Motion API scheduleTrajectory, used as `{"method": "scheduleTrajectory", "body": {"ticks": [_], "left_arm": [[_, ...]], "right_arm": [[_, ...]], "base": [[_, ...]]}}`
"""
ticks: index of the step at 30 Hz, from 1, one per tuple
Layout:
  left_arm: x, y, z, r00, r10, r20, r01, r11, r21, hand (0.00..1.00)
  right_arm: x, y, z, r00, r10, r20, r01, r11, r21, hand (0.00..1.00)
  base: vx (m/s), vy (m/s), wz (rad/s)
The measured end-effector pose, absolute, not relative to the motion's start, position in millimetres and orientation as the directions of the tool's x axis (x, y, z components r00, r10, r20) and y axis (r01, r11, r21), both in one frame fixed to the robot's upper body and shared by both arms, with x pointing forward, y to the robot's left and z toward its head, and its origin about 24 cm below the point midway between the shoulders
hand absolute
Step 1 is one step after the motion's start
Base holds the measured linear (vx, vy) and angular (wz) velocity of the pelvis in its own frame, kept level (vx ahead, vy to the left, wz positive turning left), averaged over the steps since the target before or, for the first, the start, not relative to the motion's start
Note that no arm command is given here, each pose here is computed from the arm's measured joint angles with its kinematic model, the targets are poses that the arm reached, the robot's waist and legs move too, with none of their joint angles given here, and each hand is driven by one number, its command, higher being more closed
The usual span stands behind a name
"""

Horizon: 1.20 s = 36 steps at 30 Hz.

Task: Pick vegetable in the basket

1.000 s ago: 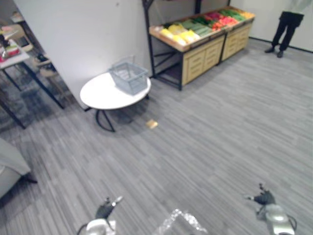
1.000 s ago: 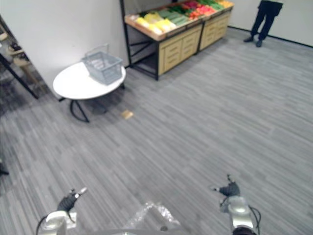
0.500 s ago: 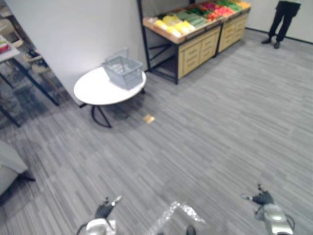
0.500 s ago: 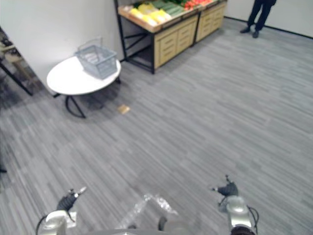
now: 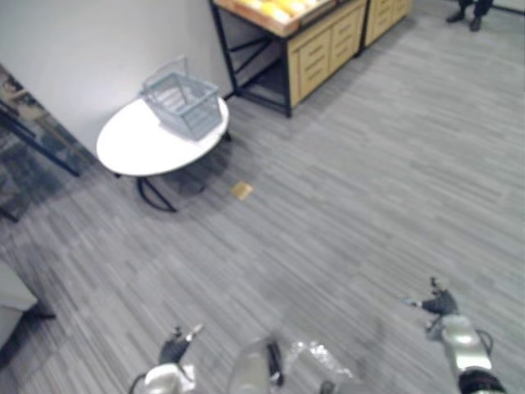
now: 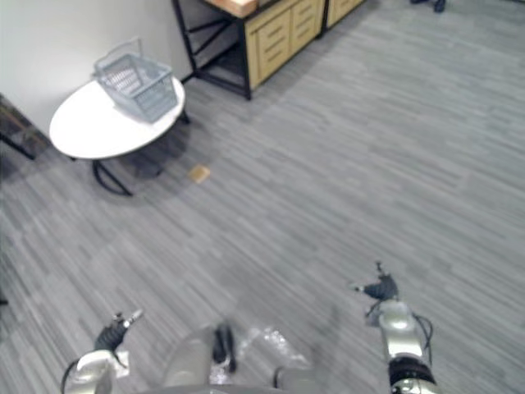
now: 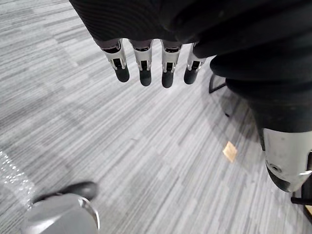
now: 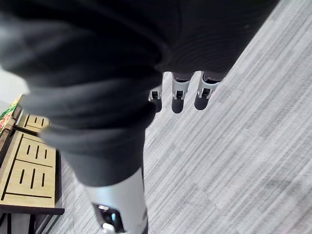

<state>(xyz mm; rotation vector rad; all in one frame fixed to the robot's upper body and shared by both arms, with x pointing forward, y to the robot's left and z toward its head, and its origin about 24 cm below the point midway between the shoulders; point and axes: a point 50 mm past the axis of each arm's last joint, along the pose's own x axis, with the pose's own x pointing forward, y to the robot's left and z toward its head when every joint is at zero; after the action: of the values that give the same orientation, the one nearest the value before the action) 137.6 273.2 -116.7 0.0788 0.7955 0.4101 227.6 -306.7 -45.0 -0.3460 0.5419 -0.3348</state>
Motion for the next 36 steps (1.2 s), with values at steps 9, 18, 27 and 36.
{"method": "scheduleTrajectory", "body": {"ticks": [9, 18, 27, 36], "left_arm": [[134.3, 260.6, -121.8, 0.622, 0.368, -0.691, -0.325, 0.924, 0.200, 0.00], [152.0, 264.2, -109.6, 0.684, 0.370, -0.629, -0.308, 0.928, 0.211, 0.00], [136.5, 251.4, -123.9, 0.649, 0.317, -0.692, -0.252, 0.947, 0.197, 0.00], [127.6, 242.9, -129.7, 0.628, 0.287, -0.723, -0.222, 0.957, 0.187, 0.00]], "right_arm": [[277.4, -295.7, 6.5, 0.914, -0.340, -0.221, 0.210, 0.863, -0.460, 0.00], [312.2, -271.2, 63.9, 0.983, -0.186, 0.002, 0.154, 0.807, -0.570, 0.00], [312.0, -269.8, 98.0, 0.984, -0.128, 0.125, 0.178, 0.764, -0.620, 0.00], [327.9, -241.5, 116.1, 0.980, -0.042, 0.194, 0.157, 0.758, -0.633, 0.00]], "base": [[0.66, 0.292, -0.20], [0.50, -0.005, 0.84], [0.54, -0.367, 1.05], [0.33, -0.027, 0.37]]}}
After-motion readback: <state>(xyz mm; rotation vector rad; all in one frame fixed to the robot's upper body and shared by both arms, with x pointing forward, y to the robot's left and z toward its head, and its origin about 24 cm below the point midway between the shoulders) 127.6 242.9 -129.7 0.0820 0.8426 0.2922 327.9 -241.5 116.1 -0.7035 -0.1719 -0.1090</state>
